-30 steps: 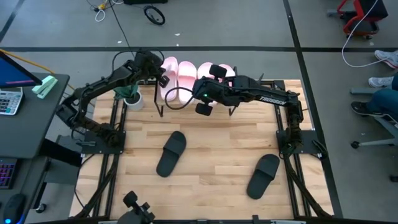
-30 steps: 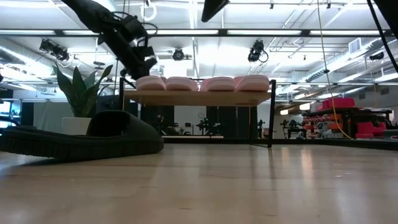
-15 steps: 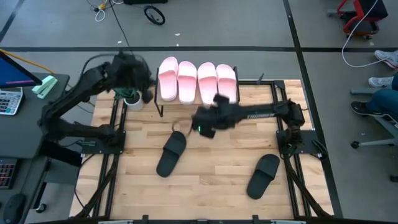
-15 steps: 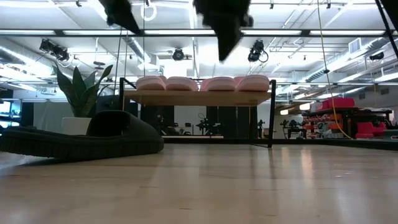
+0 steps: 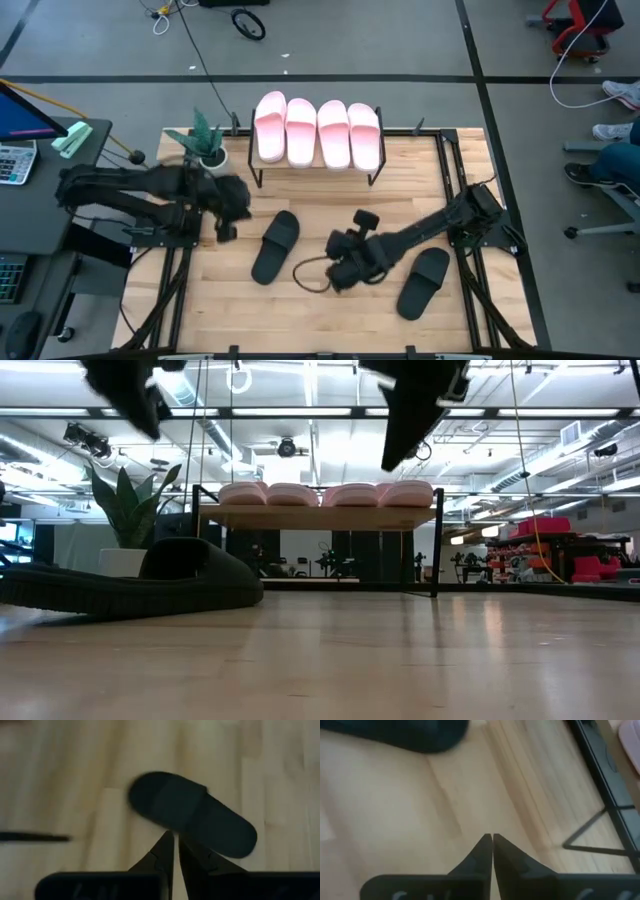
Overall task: Pick and place slides into the shelf
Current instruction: Put the left black slides under the shelf
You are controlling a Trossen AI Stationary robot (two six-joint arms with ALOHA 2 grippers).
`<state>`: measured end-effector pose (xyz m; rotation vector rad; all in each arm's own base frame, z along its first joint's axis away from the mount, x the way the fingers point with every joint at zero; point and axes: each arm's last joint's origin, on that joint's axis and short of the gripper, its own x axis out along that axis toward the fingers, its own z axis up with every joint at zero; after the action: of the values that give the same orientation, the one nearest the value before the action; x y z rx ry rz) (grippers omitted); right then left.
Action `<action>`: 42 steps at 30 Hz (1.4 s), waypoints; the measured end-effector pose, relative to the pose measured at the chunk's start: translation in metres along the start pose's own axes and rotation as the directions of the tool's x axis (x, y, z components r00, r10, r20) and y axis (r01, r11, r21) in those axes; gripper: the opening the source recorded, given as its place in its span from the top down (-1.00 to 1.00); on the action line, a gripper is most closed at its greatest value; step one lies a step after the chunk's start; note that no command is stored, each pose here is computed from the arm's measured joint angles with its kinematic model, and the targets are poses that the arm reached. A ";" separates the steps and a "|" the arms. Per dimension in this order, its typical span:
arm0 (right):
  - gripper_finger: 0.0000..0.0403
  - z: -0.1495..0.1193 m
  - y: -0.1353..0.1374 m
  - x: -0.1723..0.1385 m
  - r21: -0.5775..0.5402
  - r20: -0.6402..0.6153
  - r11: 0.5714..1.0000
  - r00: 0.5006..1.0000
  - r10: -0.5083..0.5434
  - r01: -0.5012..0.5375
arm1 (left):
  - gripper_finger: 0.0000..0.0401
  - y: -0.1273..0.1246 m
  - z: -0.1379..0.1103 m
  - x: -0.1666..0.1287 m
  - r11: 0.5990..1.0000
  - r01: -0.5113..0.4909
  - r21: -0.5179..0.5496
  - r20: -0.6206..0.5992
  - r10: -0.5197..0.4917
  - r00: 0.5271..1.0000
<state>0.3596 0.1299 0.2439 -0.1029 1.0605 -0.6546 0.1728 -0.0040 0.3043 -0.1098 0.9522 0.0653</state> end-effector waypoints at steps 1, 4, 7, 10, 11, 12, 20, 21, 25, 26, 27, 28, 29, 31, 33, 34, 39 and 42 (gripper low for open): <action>0.90 -0.003 0.005 -0.004 0.000 0.021 1.000 1.000 0.007 -0.007 | 0.80 -0.006 -0.005 0.012 0.999 0.019 0.027 -0.002 -0.019 1.000; 0.89 -0.010 0.015 -0.015 0.004 0.061 1.000 0.998 0.017 -0.017 | 0.72 -0.021 -0.017 0.045 0.990 0.070 0.121 0.013 -0.073 0.997; 0.88 -0.017 0.021 -0.023 0.032 0.074 0.999 0.997 0.031 -0.033 | 0.64 -0.030 -0.022 0.064 0.983 0.038 0.180 0.050 -0.048 0.998; 0.88 -0.022 0.025 -0.028 0.062 0.081 0.997 0.996 0.041 -0.046 | 0.60 -0.033 -0.022 0.072 0.976 -0.092 0.196 0.084 0.077 0.993; 0.89 -0.023 0.026 -0.030 0.073 0.082 0.996 0.996 0.045 -0.051 | 0.60 -0.035 -0.021 0.075 0.971 -0.119 0.209 0.091 0.102 0.991; 0.89 -0.024 0.027 -0.030 0.088 0.084 0.995 0.995 0.047 -0.054 | 0.60 -0.036 -0.021 0.077 0.964 -0.131 0.231 0.090 0.113 0.989; 0.88 -0.029 0.032 -0.036 0.177 0.093 0.981 0.994 0.061 -0.076 | 0.54 -0.048 -0.023 0.114 0.939 -0.146 0.312 0.001 0.153 0.988; 0.88 -0.029 0.032 -0.036 0.177 0.093 0.981 0.994 0.061 -0.077 | 0.51 -0.049 -0.024 0.118 0.937 -0.144 0.319 -0.010 0.155 0.988; 0.89 -0.031 0.033 -0.038 0.172 0.095 0.982 0.993 0.066 -0.082 | 0.35 -0.054 -0.027 0.129 0.923 -0.138 0.358 -0.040 0.163 0.986; 0.89 -0.031 0.033 -0.038 0.171 0.095 0.982 0.993 0.067 -0.083 | 0.30 -0.055 -0.027 0.130 0.919 -0.144 0.368 -0.037 0.169 0.985; 0.89 -0.031 0.034 -0.039 0.170 0.095 0.982 0.993 0.068 -0.084 | 0.25 -0.055 -0.027 0.131 0.914 -0.153 0.377 -0.033 0.178 0.983; 0.88 -0.031 0.034 -0.039 0.170 0.095 0.982 0.993 0.068 -0.084 | 0.20 -0.056 -0.027 0.131 0.911 -0.157 0.382 -0.032 0.183 0.983; 0.88 -0.031 0.034 -0.039 0.170 0.095 0.982 0.993 0.068 -0.084 | 0.14 -0.056 -0.027 0.131 0.910 -0.159 0.384 -0.029 0.184 0.982; 0.88 -0.031 0.034 -0.039 0.170 0.095 0.982 0.993 0.068 -0.084 | 0.05 -0.056 -0.027 0.131 0.910 -0.160 0.382 -0.026 0.184 0.983; 0.89 -0.031 0.034 -0.039 0.170 0.095 0.982 0.993 0.069 -0.085 | -0.03 -0.057 -0.027 0.131 0.913 -0.157 0.376 -0.025 0.180 0.983; 0.89 -0.031 0.034 -0.039 0.170 0.095 0.982 0.993 0.069 -0.085 | -0.06 -0.058 -0.027 0.130 0.914 -0.154 0.375 -0.025 0.176 0.984; 0.88 -0.031 0.034 -0.039 0.170 0.095 0.982 0.993 0.069 -0.084 | -0.11 -0.062 -0.028 0.129 0.919 -0.145 0.366 -0.021 0.164 0.986; 0.88 -0.031 0.033 -0.039 0.171 0.101 0.982 0.993 0.063 -0.080 | -0.07 -0.063 -0.029 0.129 0.923 -0.143 0.356 -0.020 0.161 0.987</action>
<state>0.3363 0.1849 0.2455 0.0555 0.9067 -0.6682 0.2309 -0.0694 0.1867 0.2982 1.0064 0.0331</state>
